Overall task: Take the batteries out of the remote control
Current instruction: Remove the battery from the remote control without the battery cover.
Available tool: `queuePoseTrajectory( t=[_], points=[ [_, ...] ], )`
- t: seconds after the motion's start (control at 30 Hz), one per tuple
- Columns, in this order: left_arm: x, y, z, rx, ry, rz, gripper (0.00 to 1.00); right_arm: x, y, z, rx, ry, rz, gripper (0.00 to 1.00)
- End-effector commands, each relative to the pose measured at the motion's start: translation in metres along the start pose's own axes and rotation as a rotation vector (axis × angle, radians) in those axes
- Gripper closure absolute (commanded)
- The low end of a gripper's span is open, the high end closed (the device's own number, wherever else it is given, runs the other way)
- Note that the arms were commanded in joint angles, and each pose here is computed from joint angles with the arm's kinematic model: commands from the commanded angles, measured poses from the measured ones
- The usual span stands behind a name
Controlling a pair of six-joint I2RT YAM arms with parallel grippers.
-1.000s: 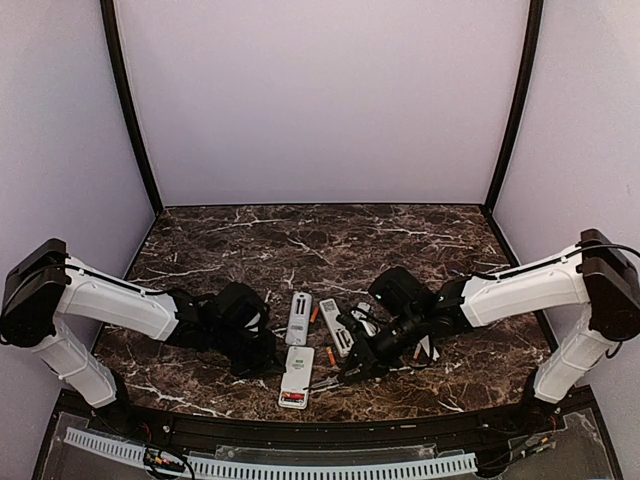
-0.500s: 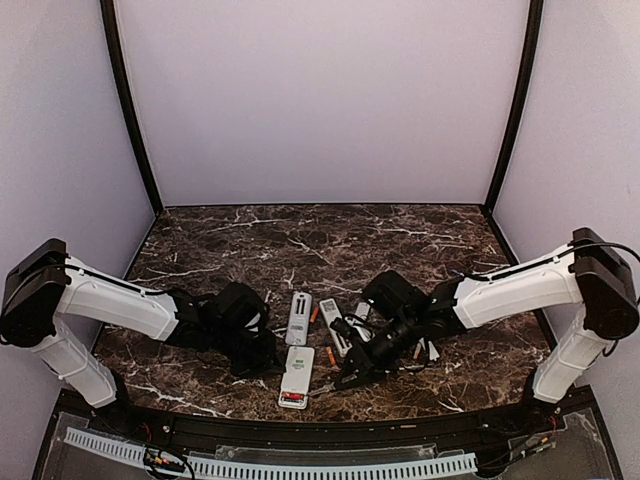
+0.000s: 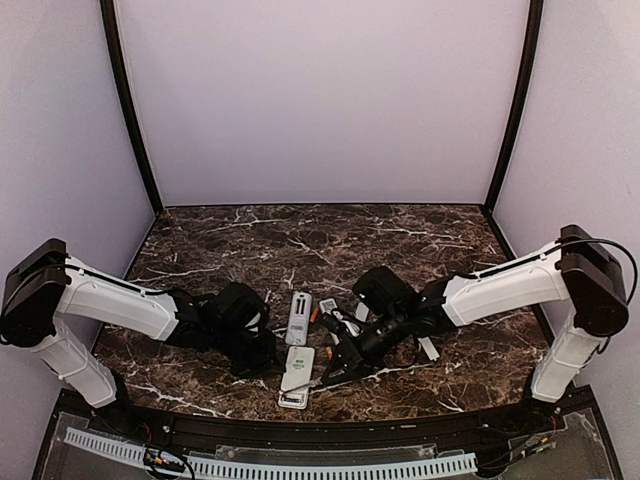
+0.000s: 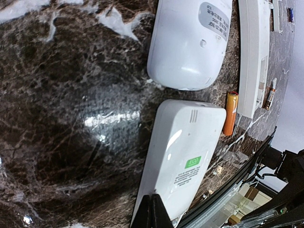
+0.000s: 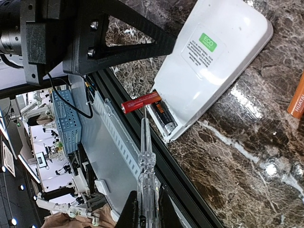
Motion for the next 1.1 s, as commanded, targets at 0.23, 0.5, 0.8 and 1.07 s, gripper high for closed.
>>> queuePoseTrajectory(
  t=[0.23, 0.5, 0.8, 1.07],
  points=[
    [0.012, 0.008, 0.015, 0.000, -0.080, 0.039, 0.98, 0.009, -0.011, 0.007, -0.038, -0.049, -0.002, 1.00],
    [0.013, 0.008, 0.015, 0.001, -0.079, 0.040, 0.98, 0.012, -0.018, 0.009, -0.053, -0.062, 0.002, 1.00],
    [0.012, 0.009, 0.015, -0.001, -0.075, 0.037, 0.98, -0.001, -0.013, 0.012, -0.054, 0.023, -0.024, 1.00],
    [0.012, 0.009, 0.015, -0.001, -0.069, 0.040, 0.98, -0.013, 0.013, 0.003, 0.014, 0.090, -0.006, 1.00]
  ],
)
Point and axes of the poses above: each gripper's point midway between its finger pads, its own x axis out along the fingers, its own z axis along the line the jaws close on, y = z × x, the point moved 10 cm from there along -x, back along the fingers, and after that the axes turned 11 degrees about -x, right-handed, at the moved point
